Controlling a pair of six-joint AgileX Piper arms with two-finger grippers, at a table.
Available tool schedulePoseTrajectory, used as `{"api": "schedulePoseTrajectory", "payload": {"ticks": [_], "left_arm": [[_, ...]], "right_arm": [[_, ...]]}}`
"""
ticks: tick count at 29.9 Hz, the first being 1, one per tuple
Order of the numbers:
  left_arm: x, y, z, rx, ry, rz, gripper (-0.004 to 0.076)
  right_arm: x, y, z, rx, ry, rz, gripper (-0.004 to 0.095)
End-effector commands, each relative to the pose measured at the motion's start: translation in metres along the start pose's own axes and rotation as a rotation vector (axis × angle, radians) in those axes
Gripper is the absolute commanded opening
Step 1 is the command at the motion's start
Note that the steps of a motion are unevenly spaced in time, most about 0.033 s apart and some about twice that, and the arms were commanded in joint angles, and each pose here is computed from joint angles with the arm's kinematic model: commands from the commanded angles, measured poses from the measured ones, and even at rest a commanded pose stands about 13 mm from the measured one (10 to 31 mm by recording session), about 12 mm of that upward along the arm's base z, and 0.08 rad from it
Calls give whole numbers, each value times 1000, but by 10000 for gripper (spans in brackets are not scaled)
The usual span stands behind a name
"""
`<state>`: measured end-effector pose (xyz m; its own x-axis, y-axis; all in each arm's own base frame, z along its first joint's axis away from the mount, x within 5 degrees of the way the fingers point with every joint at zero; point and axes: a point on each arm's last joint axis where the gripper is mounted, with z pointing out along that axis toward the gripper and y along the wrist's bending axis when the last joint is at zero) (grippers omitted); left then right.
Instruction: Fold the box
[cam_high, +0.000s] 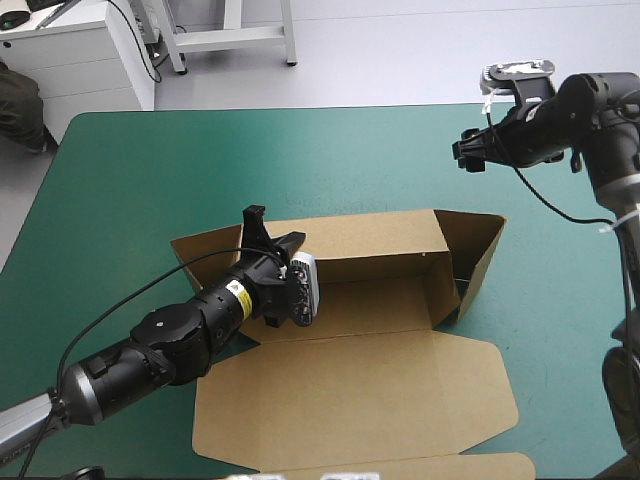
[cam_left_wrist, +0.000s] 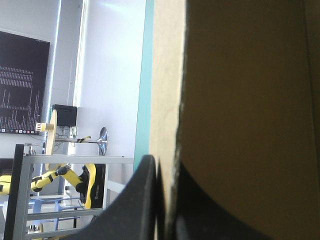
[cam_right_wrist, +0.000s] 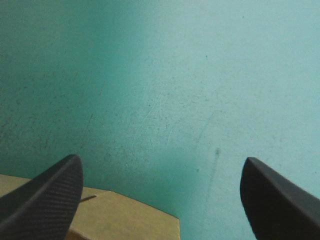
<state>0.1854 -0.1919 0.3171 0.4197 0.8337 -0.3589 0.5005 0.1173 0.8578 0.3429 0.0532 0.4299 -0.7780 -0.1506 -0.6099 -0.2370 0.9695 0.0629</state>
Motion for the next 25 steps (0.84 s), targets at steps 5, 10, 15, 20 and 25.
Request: {"api": "schedulePoseTrajectory", "payload": {"ticks": [5, 10, 15, 20, 25], "left_arm": [[-4, 10, -5, -28, -13, -52, 16], [-3, 10, -5, -29, -6, -53, 16], [-1, 10, -5, -31, 17, -53, 16], [-1, 10, -5, -32, 19, -53, 16], [-1, 10, -5, -31, 18, -53, 16]], "right_arm": [[-10, -5, 30, -31, 41, 1, 796], [-8, -14, 41, -41, 65, 26, 796], [0, -24, 41, -58, 86, 56, 796], [27, -26, 50, -80, 177, 53, 796], [42, -23, 42, -81, 199, 44, 795]]}}
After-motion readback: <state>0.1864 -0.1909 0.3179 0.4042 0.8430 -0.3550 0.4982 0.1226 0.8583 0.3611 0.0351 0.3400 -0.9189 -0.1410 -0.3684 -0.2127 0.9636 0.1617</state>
